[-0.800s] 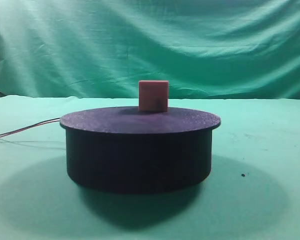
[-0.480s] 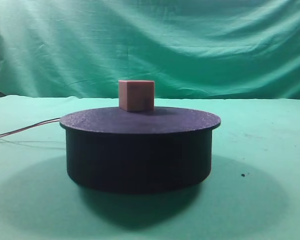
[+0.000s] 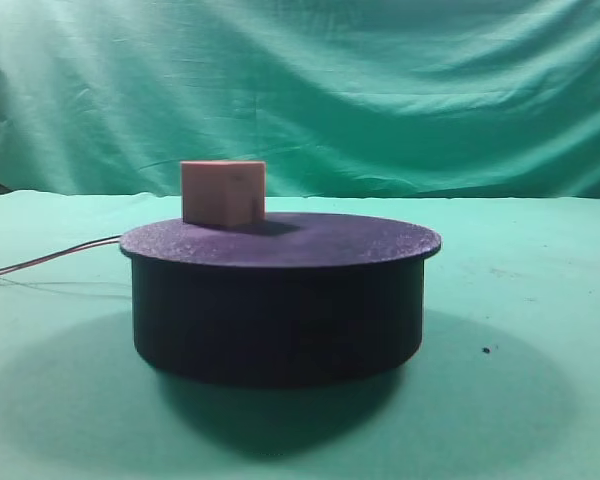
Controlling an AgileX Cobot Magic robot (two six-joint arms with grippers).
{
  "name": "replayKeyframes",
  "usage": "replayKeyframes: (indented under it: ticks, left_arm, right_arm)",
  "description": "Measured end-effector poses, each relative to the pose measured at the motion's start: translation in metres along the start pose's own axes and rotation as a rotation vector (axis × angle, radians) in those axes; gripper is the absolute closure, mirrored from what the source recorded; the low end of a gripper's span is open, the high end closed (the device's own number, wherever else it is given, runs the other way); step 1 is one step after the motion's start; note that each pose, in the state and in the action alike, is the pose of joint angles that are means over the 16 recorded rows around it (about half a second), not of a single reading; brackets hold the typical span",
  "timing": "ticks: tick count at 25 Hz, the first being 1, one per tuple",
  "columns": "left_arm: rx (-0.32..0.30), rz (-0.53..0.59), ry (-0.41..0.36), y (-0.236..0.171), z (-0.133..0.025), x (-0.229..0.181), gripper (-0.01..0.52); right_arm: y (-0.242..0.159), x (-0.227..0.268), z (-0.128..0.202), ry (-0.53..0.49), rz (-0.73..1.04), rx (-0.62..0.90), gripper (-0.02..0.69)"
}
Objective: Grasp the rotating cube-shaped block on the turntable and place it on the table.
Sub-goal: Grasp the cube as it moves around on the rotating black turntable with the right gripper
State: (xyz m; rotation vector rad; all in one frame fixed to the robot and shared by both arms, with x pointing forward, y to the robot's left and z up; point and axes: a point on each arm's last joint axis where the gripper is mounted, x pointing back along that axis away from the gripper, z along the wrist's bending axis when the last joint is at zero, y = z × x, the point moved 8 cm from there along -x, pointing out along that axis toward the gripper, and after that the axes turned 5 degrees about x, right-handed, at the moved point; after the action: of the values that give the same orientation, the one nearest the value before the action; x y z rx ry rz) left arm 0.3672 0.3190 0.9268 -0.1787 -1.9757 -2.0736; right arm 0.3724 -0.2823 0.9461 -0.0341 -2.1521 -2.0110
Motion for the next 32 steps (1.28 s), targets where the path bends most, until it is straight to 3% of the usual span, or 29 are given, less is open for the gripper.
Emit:
replayKeyframes:
  ticks: [6, 11, 24, 32]
  left_arm:
    - [0.000, 0.000, 0.000, 0.000, 0.000, 0.000, 0.514]
    - [0.000, 0.000, 0.000, 0.000, 0.000, 0.000, 0.514]
    - [0.000, 0.000, 0.000, 0.000, 0.000, 0.000, 0.514]
    - [0.000, 0.000, 0.000, 0.000, 0.000, 0.000, 0.514]
  right_arm:
    - [0.036, 0.003, -0.003, -0.006, -0.154, -0.075, 0.665]
    - [0.060, 0.002, -0.002, 0.010, -0.121, -0.142, 0.665]
    - [0.031, -0.039, 0.021, 0.127, 0.544, -0.170, 0.665]
    - [0.009, -0.060, 0.059, 0.300, 0.775, -0.079, 0.665]
